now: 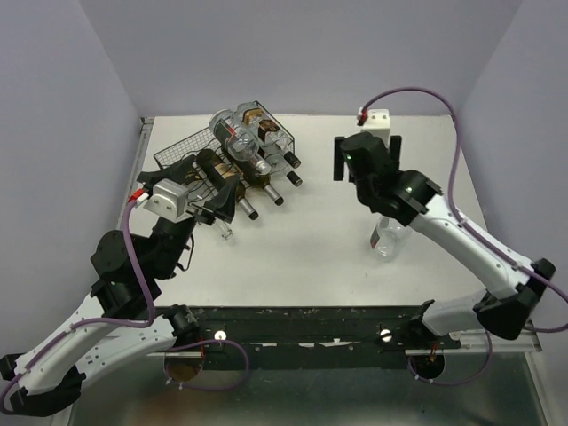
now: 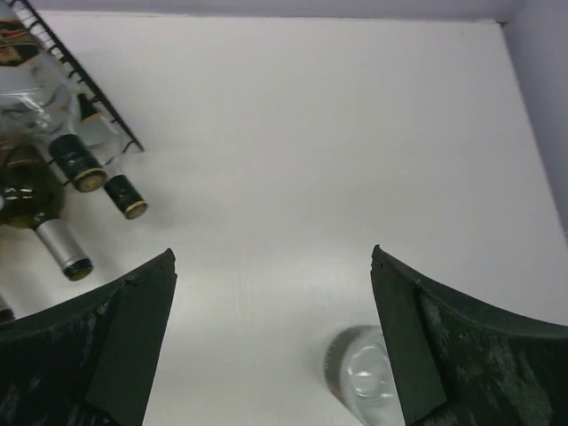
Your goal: Put the wine bottle on the wine rack
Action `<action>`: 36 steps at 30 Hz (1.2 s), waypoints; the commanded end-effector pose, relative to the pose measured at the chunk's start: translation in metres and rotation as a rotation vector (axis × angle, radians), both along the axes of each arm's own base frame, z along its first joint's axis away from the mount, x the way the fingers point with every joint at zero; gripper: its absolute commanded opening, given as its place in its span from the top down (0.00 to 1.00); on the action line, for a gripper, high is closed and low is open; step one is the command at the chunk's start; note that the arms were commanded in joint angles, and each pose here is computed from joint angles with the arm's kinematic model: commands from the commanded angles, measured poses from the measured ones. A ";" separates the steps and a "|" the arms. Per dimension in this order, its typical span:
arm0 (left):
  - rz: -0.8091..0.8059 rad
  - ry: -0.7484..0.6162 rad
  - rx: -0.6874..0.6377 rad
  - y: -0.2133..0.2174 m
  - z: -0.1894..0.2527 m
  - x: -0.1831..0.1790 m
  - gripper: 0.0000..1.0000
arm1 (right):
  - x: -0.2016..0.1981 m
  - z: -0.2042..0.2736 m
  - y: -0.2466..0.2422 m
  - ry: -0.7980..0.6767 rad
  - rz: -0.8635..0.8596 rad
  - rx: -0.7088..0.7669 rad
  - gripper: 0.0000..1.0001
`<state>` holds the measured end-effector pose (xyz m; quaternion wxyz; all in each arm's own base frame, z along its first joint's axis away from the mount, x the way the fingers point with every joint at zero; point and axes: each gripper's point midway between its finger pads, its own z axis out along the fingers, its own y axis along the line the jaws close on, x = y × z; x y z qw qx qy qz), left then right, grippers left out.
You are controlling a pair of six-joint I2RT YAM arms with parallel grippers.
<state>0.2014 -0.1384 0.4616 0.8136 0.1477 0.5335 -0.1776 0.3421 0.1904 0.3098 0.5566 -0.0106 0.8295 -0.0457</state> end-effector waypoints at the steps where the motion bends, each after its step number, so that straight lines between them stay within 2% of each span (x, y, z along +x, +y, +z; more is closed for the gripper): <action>1: -0.011 0.001 0.032 -0.010 -0.006 0.004 0.01 | -0.037 0.015 -0.075 -0.019 -0.141 -0.121 0.02; 7: -0.011 0.034 0.081 -0.023 -0.020 0.014 0.01 | -0.076 -0.004 -0.110 -0.006 -0.119 -0.068 0.00; 10: -0.003 0.062 0.105 -0.031 -0.029 0.022 0.01 | -0.084 -0.013 -0.127 -0.012 -0.162 -0.046 0.00; 16: -0.021 0.091 0.158 -0.048 -0.038 0.031 0.01 | -0.092 -0.049 -0.132 0.117 -0.185 -0.034 0.00; 22: -0.039 0.101 0.183 -0.060 -0.047 0.036 0.01 | -0.098 -0.095 -0.133 0.261 -0.212 -0.034 0.11; 26: 0.024 0.130 0.191 -0.056 -0.051 0.047 0.01 | -0.093 -0.109 -0.134 0.285 -0.211 -0.014 0.19; 29: 0.064 0.140 0.189 -0.052 -0.053 0.052 0.01 | -0.087 -0.116 -0.136 0.302 -0.210 0.013 0.30; 32: 0.066 0.142 0.193 -0.053 -0.055 0.053 0.01 | -0.083 -0.119 -0.139 0.302 -0.221 0.030 0.48; 36: 0.065 0.143 0.200 -0.053 -0.058 0.053 0.01 | -0.077 -0.120 -0.136 0.302 -0.202 0.058 0.49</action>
